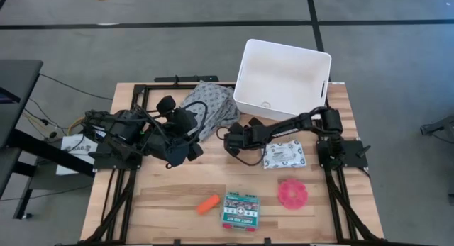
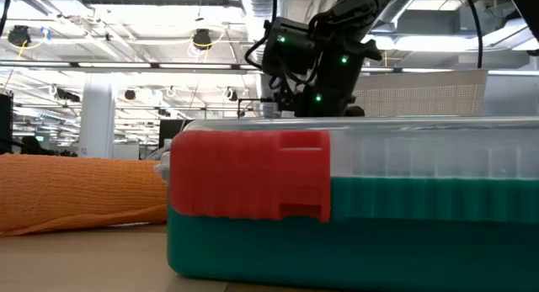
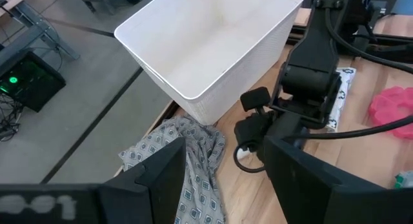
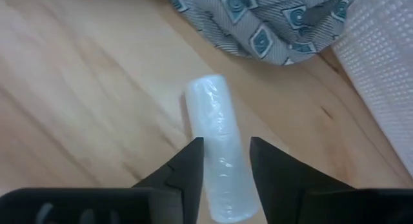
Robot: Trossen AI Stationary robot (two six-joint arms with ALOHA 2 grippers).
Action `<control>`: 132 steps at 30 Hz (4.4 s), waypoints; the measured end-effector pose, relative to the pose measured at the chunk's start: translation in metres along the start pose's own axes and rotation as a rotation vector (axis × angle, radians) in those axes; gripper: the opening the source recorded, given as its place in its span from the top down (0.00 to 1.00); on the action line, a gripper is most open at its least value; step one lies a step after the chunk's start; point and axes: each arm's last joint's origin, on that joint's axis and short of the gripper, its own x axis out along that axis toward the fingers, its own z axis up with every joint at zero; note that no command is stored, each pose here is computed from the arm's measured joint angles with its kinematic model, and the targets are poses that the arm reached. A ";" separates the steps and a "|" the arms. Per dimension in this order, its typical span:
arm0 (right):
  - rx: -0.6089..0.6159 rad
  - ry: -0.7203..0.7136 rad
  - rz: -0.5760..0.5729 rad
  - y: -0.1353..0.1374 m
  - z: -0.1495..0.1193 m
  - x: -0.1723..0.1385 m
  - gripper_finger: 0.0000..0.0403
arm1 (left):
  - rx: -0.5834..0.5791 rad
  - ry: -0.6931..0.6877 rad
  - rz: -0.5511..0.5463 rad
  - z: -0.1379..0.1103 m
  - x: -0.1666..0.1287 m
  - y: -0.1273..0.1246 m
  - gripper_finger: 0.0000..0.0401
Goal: Pick & place medical supplies in basket/bin
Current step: Put the white gauze in the white bin, then put the orange bandage in the white bin
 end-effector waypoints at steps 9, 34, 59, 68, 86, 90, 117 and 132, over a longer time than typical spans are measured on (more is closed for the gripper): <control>0.123 0.058 0.066 -0.005 0.004 0.005 0.50 | 0.000 0.000 -0.001 0.000 0.000 0.000 0.50; 0.108 0.004 0.027 0.015 -0.011 0.040 0.67 | 0.002 0.031 -0.035 -0.001 0.003 -0.005 0.50; -0.120 -0.617 0.260 -0.025 0.009 -0.204 0.90 | -0.009 0.034 -0.037 -0.001 0.003 -0.005 0.50; -0.043 -0.742 -0.044 -0.143 0.012 -0.263 0.86 | 0.001 0.045 -0.053 -0.002 0.003 -0.006 0.50; 0.114 -0.230 -0.287 -0.228 0.013 -0.194 0.82 | 0.027 0.050 -0.060 -0.001 0.004 -0.006 0.50; 0.030 -0.114 -0.305 -0.226 0.025 -0.164 0.75 | 0.027 0.050 -0.060 -0.001 0.004 -0.006 0.50; -0.013 -0.140 -0.399 -0.218 0.061 -0.173 0.59 | 0.039 0.074 -0.097 -0.002 0.004 -0.007 0.50; -0.034 -0.423 0.118 -0.183 0.012 -0.293 0.62 | 0.130 0.440 -0.385 -0.030 0.043 -0.087 0.50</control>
